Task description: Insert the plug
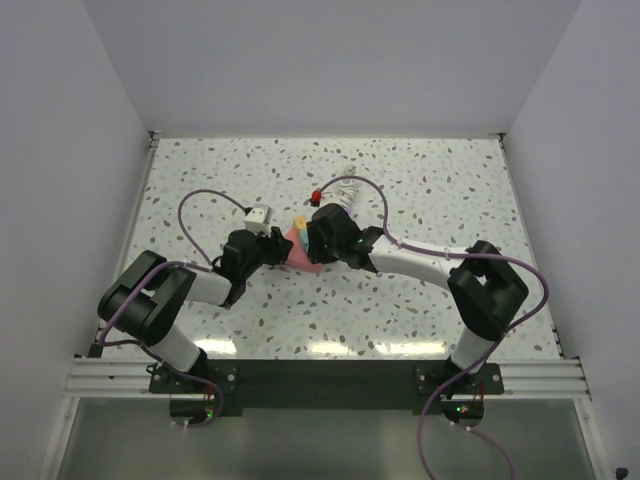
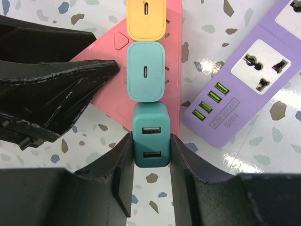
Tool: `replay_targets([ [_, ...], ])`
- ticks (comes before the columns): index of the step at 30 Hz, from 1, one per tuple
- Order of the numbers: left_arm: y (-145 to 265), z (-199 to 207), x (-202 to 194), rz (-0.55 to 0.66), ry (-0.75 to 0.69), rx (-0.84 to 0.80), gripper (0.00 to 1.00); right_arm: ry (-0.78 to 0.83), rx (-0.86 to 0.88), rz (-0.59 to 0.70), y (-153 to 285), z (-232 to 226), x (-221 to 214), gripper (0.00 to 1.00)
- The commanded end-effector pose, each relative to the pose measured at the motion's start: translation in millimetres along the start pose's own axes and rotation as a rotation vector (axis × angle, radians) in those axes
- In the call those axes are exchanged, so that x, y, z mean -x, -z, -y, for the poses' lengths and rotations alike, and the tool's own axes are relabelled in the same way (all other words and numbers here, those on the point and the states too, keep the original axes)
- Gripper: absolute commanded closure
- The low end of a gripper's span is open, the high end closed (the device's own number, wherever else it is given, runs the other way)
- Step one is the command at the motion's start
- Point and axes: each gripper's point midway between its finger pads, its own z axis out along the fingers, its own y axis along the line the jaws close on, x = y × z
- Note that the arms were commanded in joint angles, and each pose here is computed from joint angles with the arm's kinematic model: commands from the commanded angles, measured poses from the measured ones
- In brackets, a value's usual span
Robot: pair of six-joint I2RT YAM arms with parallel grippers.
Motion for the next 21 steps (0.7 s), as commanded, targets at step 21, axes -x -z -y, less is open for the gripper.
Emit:
replay_targets([
  [21, 1.1, 3.6, -10.9, -0.031, -0.024, -0.035, 0.54, 0.049, -0.106, -0.156, -34.8, 31.2, -59.7, 1.0],
])
